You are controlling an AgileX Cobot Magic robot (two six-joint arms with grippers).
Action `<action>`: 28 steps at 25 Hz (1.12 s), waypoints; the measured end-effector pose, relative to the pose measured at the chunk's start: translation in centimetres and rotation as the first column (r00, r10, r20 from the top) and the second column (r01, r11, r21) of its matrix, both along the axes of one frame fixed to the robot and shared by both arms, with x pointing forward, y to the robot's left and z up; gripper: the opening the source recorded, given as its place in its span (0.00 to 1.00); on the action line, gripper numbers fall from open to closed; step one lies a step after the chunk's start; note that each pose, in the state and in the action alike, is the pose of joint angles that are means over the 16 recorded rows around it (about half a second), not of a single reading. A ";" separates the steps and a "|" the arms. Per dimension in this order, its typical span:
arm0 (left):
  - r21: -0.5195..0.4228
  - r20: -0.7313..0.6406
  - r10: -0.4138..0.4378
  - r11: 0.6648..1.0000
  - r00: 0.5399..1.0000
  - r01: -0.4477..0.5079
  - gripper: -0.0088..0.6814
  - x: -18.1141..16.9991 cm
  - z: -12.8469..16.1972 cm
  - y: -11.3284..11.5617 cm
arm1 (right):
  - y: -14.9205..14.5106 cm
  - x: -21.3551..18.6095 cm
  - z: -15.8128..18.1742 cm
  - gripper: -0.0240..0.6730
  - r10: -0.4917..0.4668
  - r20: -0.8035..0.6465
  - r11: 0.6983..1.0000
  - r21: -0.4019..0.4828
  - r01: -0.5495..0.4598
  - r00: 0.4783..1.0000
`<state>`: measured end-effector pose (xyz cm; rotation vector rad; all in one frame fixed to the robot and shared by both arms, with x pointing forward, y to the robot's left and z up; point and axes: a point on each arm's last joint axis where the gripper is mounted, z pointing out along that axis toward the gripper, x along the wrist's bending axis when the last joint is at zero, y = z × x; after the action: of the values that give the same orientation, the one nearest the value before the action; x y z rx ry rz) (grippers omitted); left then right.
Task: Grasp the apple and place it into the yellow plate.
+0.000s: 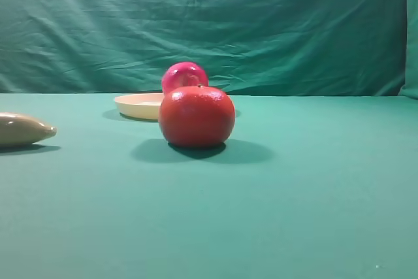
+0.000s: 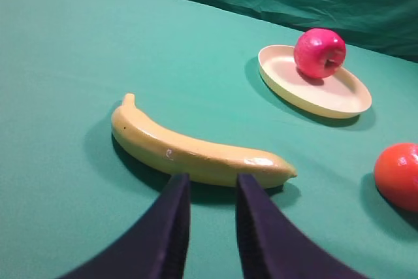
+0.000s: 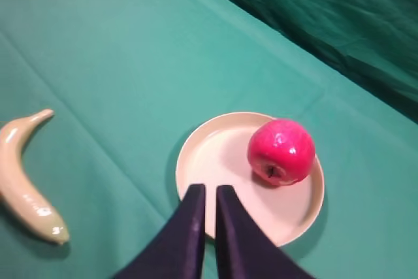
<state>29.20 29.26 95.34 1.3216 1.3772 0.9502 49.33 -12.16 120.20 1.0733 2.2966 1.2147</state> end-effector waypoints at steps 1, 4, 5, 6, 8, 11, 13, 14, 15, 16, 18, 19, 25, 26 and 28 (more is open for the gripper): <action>0.000 0.000 0.000 1.000 1.000 0.000 0.24 0.0 0.0 0.0 | -0.5 -0.7 0.2 0.03 -0.007 0.002 1.000 0.009 0.007 1.000; 0.000 0.000 0.000 1.000 1.000 0.000 0.24 0.0 0.0 0.0 | -1.8 -2.7 0.2 0.03 -0.029 0.019 0.999 0.038 0.028 0.999; 0.000 0.000 0.000 1.000 1.000 0.000 0.24 0.0 0.0 0.0 | -2.3 -3.4 0.0 0.03 -0.036 0.027 0.998 0.048 0.035 0.999; 0.000 0.000 0.000 1.000 1.000 0.000 0.24 0.0 0.0 0.0 | -2.7 -4.1 -0.2 0.03 -0.043 0.036 0.997 0.059 0.041 0.998; 0.000 0.000 0.000 1.000 1.000 0.000 0.24 0.0 0.0 0.0 | -3.7 -5.4 -0.8 0.03 -0.058 0.055 0.995 0.082 0.053 0.997; 0.000 0.000 0.000 1.000 1.000 0.000 0.24 0.0 0.0 0.0 | -5.1 -7.5 -2.0 0.03 -0.078 0.083 0.991 0.113 0.069 0.993; 0.000 0.000 0.000 1.000 1.000 0.000 0.24 0.0 0.0 0.0 | -6.0 -8.9 -2.9 0.03 -0.090 0.103 0.988 0.133 0.076 0.991; 0.000 0.000 0.000 1.000 1.000 0.000 0.24 0.0 0.0 0.0 | -6.5 -9.6 -3.4 0.03 -0.095 0.114 0.987 0.143 0.078 0.989; 0.000 0.000 0.000 1.000 1.000 0.000 0.24 0.0 0.0 0.0 | -7.0 -10.4 -3.8 0.03 -0.100 0.125 0.985 0.153 0.080 0.987; 0.000 0.000 0.000 1.000 1.000 0.000 0.24 0.0 0.0 0.0 | -7.5 -11.1 -4.1 0.03 -0.104 0.136 0.983 0.162 0.081 0.985; 0.000 0.000 0.000 1.000 1.000 0.000 0.24 0.0 0.0 0.0 | -8.4 -12.5 -4.8 0.03 -0.110 0.156 0.980 0.179 0.081 0.982; 0.000 0.000 0.000 1.000 1.000 0.000 0.24 0.0 0.0 0.0 | -8.9 -13.3 -5.1 0.03 -0.111 0.165 0.979 0.187 0.079 0.980; 0.000 0.000 0.000 1.000 1.000 0.000 0.24 0.0 0.0 0.0 | -11.5 -17.7 -6.4 0.03 -0.101 0.208 0.976 0.211 0.056 0.973; 0.000 0.000 0.000 1.000 1.000 0.000 0.24 0.0 0.0 0.0 | -11.9 -18.4 -6.5 0.03 -0.098 0.214 0.976 0.212 0.051 0.972; 0.000 0.000 0.000 1.000 1.000 0.000 0.24 0.0 0.0 0.0 | -12.7 -19.7 -6.8 0.03 -0.092 0.225 0.977 0.211 0.044 0.970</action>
<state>29.20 29.26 95.34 1.3216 1.3772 0.9502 29.65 -24.85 113.42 1.0059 1.9764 1.4888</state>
